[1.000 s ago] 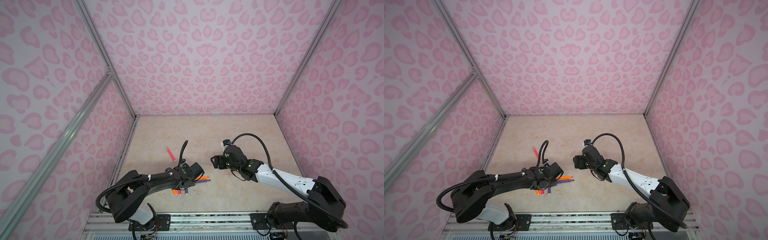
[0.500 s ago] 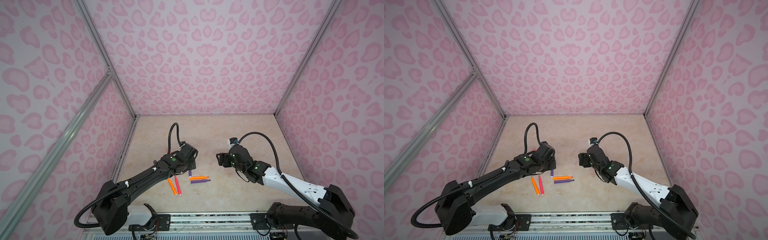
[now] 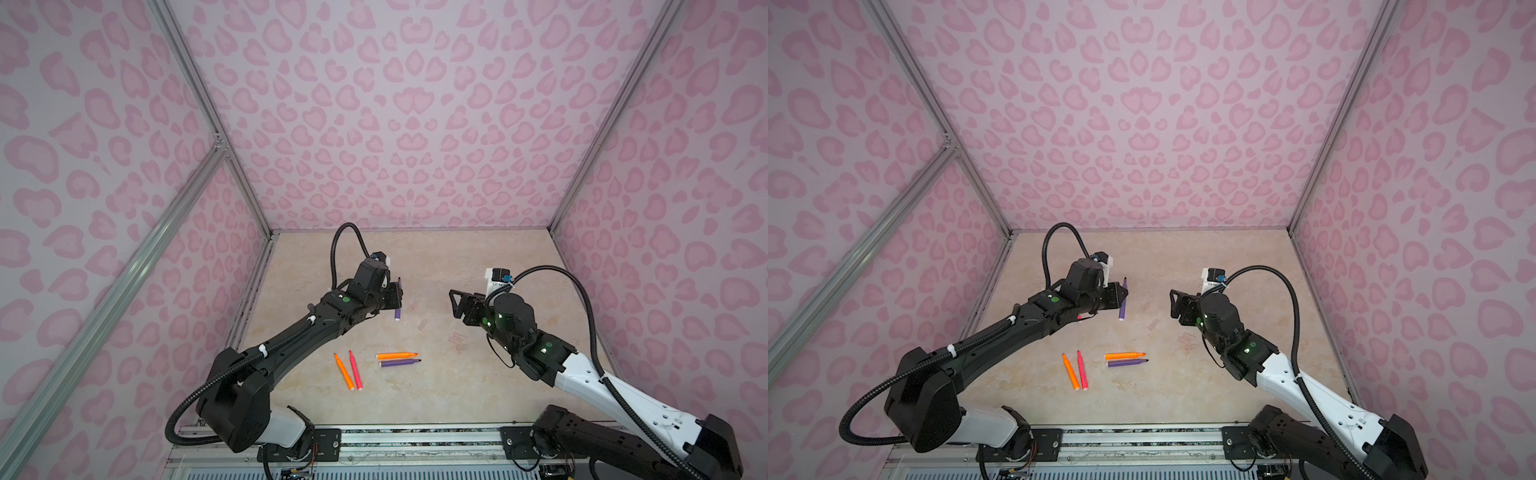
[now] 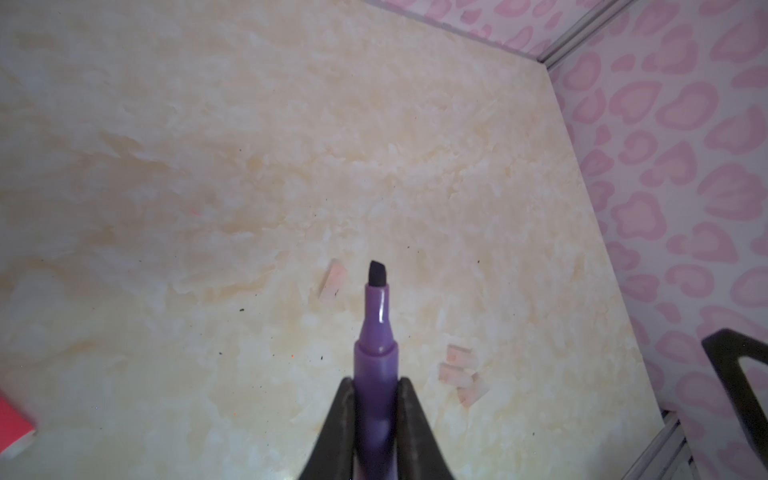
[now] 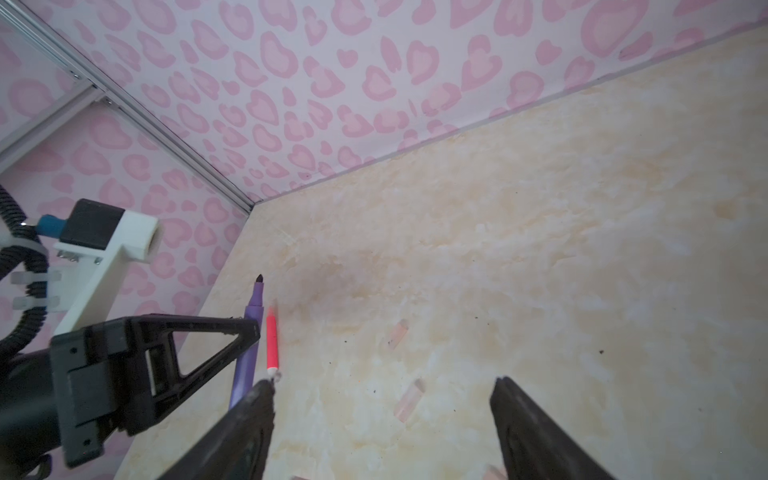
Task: Insert the pens into the pen caps
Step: 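Carry the purple highlighter toward the right gripper while the right gripper approaches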
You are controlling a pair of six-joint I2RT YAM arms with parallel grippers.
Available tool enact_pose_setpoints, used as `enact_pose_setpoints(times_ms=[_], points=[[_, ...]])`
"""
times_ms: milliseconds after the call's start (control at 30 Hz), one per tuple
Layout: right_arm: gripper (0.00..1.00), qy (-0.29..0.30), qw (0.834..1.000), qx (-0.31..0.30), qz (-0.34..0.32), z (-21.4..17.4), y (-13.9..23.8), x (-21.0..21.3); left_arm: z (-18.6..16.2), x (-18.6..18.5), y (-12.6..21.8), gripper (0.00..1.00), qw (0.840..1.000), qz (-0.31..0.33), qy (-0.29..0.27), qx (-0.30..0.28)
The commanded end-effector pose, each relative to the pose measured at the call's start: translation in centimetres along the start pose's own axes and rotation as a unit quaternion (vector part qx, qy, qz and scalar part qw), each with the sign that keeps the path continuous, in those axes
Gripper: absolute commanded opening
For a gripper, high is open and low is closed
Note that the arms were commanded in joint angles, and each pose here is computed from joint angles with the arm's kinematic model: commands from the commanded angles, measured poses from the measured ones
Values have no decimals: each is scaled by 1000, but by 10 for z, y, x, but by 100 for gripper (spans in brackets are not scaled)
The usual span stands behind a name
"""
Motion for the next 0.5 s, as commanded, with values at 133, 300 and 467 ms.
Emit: enact_pose_setpoints(times_ms=[133, 300, 467], points=[[83, -36, 996, 9, 84, -6, -12, 8, 3, -17, -22, 4, 982, -110, -135, -68], [80, -42, 988, 44, 142, -16, -17, 26, -5, -36, -16, 4, 976, -148, -150, -58], [70, -58, 977, 71, 190, -25, -25, 42, -18, -50, 0, 4, 969, -139, -189, -75]])
Point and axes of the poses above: each gripper's point midway between its finger pads, its own y axis back along the fingers, its own x axis along the line the jaws close on, z = x × y, the point moved 3 cm from there along y, back along the fingers, and after that the axes turned 9 degrees about y, right-handed, at the moved point
